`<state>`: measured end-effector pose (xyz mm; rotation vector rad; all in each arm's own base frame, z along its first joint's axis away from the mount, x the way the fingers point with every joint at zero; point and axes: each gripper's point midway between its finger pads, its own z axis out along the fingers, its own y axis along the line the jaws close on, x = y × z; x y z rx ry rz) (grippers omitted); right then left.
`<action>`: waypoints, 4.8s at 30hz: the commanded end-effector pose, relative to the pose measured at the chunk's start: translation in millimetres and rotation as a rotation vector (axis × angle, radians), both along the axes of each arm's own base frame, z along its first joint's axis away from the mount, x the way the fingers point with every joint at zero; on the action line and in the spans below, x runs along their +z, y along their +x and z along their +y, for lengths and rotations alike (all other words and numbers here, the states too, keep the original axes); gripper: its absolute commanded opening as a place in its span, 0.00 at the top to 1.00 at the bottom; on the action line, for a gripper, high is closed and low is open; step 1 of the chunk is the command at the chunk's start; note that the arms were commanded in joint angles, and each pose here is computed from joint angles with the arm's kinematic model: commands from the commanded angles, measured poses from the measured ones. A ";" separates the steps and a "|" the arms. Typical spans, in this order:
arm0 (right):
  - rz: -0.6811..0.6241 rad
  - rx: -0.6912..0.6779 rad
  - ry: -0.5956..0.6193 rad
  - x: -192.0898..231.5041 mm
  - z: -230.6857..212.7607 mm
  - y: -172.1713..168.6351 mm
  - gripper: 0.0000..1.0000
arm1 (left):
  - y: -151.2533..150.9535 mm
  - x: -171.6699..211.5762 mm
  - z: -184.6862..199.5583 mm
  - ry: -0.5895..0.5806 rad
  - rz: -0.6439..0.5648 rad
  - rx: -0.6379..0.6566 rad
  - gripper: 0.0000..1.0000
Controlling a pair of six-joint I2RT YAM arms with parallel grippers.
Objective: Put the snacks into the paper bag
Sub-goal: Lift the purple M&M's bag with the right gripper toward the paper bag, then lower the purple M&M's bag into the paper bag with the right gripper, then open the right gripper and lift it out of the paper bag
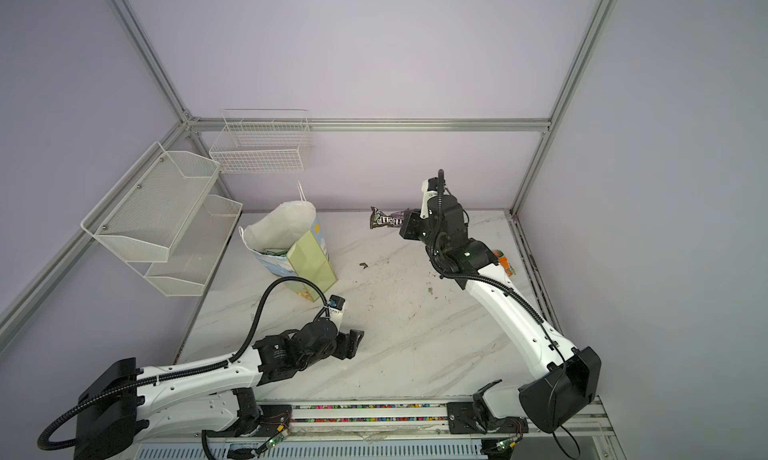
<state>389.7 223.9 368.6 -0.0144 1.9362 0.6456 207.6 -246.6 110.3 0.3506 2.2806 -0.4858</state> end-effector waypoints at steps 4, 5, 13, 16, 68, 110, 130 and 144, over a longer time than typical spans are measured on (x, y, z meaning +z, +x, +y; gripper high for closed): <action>-0.058 0.006 -0.101 21.4 40.0 -2.1 1.00 | -4.2 -9.7 8.0 0.000 -0.008 0.020 0.19; -0.067 0.015 -0.112 25.2 48.9 -3.5 1.00 | -4.7 -10.2 8.8 0.000 -0.009 0.021 0.19; -0.127 0.062 -0.208 42.3 114.6 -10.7 1.00 | -8.6 -10.7 13.3 -0.009 -0.015 0.028 0.19; -0.149 0.079 -0.241 47.1 136.3 -14.4 1.00 | -10.1 -10.7 15.5 -0.010 -0.018 0.032 0.19; -0.400 0.023 -0.497 35.8 277.2 -33.5 1.00 | -17.7 -10.1 23.1 -0.008 -0.035 0.048 0.19; -0.460 -0.027 -0.591 31.3 282.1 -29.5 0.98 | -21.2 -13.1 26.6 0.000 -0.027 0.062 0.19; -0.391 0.044 -0.443 52.0 253.8 -33.7 0.34 | -23.7 -10.3 27.1 -0.018 -0.028 0.060 0.19; -0.087 -0.017 -0.237 5.7 114.9 28.3 0.23 | -23.2 -3.8 23.7 -0.045 -0.042 0.052 0.19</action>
